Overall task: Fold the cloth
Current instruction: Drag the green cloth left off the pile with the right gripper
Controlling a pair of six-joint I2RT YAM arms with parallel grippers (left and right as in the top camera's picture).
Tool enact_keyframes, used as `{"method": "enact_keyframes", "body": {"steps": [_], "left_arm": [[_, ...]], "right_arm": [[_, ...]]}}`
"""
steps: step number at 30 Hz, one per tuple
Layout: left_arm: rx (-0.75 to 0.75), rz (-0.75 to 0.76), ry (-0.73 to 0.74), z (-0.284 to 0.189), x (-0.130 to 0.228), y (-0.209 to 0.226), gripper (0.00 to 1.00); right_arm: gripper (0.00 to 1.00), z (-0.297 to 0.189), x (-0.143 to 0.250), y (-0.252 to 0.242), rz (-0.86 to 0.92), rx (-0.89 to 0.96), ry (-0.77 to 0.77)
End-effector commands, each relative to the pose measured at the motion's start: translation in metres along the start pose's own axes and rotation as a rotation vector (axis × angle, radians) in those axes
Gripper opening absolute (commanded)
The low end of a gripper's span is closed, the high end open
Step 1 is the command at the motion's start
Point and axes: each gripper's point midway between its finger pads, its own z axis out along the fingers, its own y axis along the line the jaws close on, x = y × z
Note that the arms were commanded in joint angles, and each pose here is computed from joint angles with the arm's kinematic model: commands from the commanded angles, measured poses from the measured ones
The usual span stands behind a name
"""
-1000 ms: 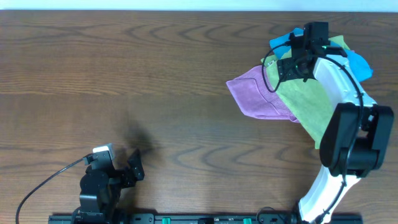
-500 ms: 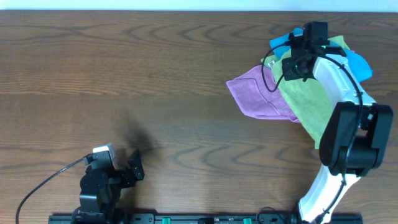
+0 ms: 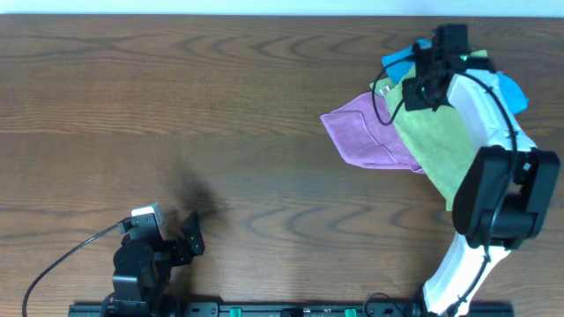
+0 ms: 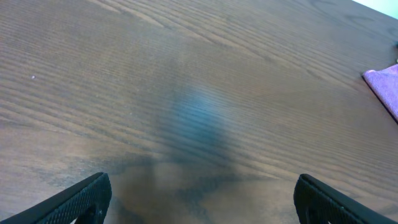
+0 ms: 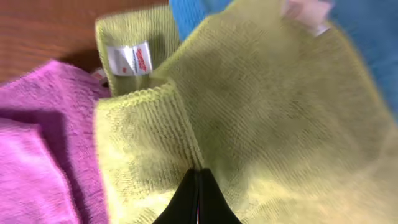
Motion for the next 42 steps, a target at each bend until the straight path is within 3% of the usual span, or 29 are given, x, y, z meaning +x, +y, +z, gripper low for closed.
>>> {"method": "enact_keyframes", "body": {"steps": [1, 10, 15, 18, 22, 25, 28, 29, 30, 31, 35, 42], "left_arm": [[0.017, -0.005, -0.028, -0.006, -0.009, -0.005, 0.95], [0.017, -0.004, -0.028, -0.006, -0.009, -0.005, 0.95], [0.017, -0.005, -0.027, -0.006, -0.009, -0.005, 0.95], [0.017, -0.005, -0.027, -0.006, -0.009, -0.005, 0.95], [0.018, -0.005, -0.027, -0.006, -0.009, -0.005, 0.95], [0.017, -0.005, -0.026, -0.006, -0.009, -0.005, 0.95], [0.011, -0.004, -0.009, -0.006, -0.005, -0.003, 0.95], [0.006, -0.004, 0.004, -0.006, -0.002, -0.002, 0.95], [0.002, -0.005, 0.013, -0.006, 0.001, -0.001, 0.95], [0.000, -0.005, 0.021, -0.006, 0.003, -0.001, 0.95], [-0.001, -0.005, 0.022, -0.006, 0.003, 0.000, 0.95], [-0.001, -0.005, 0.022, -0.006, 0.003, 0.000, 0.95]], "right_arm": [[0.01, -0.031, -0.026, -0.003, 0.018, 0.007, -0.075], [0.01, -0.045, -0.022, 0.021, 0.015, -0.095, -0.062], [0.01, -0.116, -0.046, 0.057, -0.020, -0.167, -0.174], [0.01, -0.179, -0.067, 0.103, -0.101, -0.270, -0.313], [0.01, -0.250, -0.108, 0.139, -0.184, -0.208, -0.545], [0.01, -0.269, -0.115, 0.146, -0.196, -0.111, -0.596], [0.01, -0.251, -0.093, 0.161, -0.246, -0.118, -0.494], [0.22, -0.238, -0.080, 0.164, -0.261, -0.119, -0.428], [0.84, -0.229, -0.068, 0.163, -0.270, -0.110, -0.373], [0.99, -0.221, -0.060, 0.162, -0.275, -0.100, -0.326], [0.99, -0.196, -0.033, 0.156, -0.199, -0.092, -0.191], [0.99, -0.195, -0.020, 0.165, -0.212, -0.102, -0.145]]}}
